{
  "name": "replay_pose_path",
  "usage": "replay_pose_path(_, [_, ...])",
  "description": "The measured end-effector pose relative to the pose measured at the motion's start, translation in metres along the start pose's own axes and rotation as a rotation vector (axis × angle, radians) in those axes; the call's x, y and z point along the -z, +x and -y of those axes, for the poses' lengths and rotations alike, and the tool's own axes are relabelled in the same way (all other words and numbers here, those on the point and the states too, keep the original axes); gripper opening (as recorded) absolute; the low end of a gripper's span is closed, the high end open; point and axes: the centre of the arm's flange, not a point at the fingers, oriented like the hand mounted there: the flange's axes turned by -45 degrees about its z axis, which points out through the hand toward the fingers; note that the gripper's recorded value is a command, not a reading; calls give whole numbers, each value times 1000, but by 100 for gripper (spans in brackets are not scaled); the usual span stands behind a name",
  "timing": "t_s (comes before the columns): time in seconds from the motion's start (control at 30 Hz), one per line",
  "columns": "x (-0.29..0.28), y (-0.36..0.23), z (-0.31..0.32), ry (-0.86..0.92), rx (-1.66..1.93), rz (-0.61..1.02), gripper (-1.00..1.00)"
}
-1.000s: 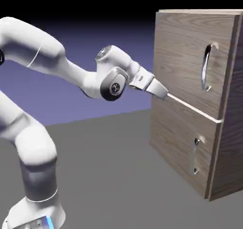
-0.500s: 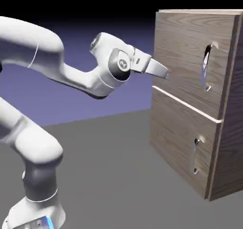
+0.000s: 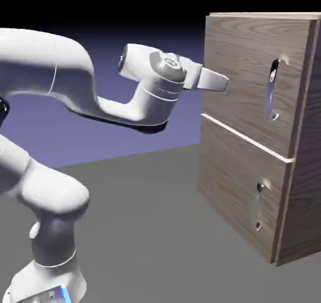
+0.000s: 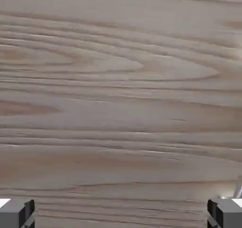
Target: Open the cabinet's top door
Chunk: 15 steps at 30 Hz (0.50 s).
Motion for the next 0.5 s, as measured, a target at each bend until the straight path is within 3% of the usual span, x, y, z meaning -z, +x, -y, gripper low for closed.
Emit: replay_pose_path(0.5, [-25, -11, -58, -12, -39, -175, 0])
